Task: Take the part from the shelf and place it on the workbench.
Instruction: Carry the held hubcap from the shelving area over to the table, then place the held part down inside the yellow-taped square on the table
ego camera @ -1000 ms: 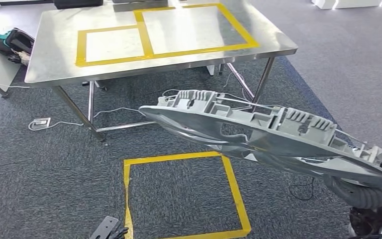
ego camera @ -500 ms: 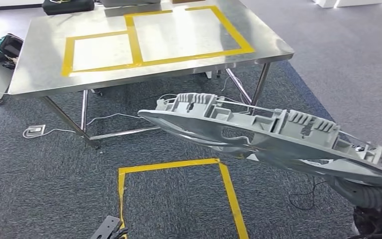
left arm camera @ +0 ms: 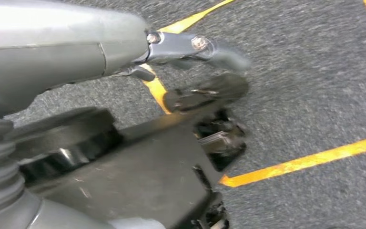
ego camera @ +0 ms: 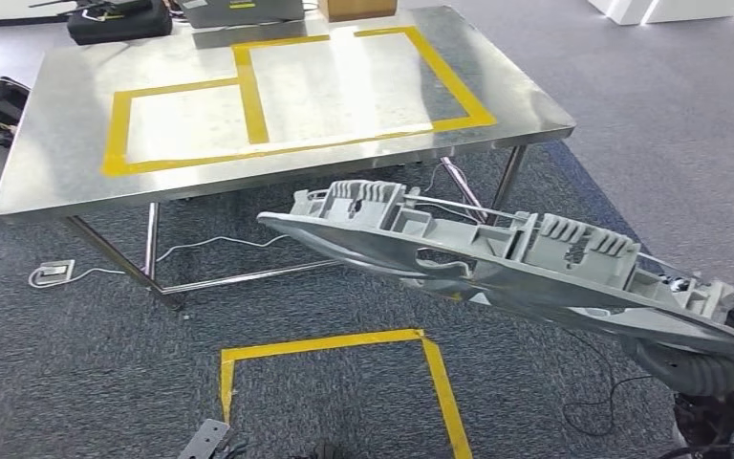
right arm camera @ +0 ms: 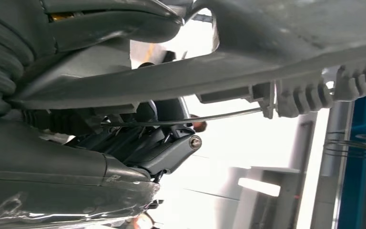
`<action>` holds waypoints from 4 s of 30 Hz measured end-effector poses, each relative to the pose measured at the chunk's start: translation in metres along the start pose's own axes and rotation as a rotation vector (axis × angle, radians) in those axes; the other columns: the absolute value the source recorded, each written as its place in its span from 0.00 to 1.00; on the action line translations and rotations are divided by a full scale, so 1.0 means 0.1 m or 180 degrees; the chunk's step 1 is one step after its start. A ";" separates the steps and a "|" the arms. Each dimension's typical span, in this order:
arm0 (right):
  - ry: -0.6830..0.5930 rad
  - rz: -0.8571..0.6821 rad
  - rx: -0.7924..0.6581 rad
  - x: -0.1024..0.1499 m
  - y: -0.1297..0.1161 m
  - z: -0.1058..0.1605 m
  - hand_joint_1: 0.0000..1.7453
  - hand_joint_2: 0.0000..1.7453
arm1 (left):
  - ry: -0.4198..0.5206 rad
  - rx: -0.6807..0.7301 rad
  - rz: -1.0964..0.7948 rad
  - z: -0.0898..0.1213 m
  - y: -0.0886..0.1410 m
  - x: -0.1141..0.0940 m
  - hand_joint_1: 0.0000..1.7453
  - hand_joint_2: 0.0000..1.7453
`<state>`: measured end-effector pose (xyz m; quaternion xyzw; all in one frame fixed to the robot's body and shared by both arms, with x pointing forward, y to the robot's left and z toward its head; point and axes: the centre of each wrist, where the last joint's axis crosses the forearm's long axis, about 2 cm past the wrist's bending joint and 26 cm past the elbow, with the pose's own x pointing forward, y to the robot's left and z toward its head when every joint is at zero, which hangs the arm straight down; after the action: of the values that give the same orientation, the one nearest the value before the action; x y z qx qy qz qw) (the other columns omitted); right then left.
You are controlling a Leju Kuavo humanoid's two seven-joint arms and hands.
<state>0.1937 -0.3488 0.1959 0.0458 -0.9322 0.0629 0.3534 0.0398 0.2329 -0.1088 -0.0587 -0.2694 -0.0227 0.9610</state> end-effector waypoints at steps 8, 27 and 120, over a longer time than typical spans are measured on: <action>0.0001 -0.0002 -0.0001 0.00 0.00 0.00 1.00 1.00 | -0.0019 0.0003 -0.0003 -0.01 0.00 0.03 0.00 1.00; 0.0125 0.0063 -0.0016 0.01 0.01 0.11 1.00 1.00 | -0.0039 -0.0042 -0.0034 -0.02 -0.01 0.05 0.00 1.00; 0.0421 0.2207 0.0106 0.09 -0.62 0.05 1.00 1.00 | -0.0069 -0.0063 -0.0120 -0.04 0.03 0.09 0.00 1.00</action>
<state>0.1922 -0.4113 0.2033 -0.2719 -0.8663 0.1972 0.3699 0.0495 0.2351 -0.1079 -0.0633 -0.2805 -0.0428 0.9568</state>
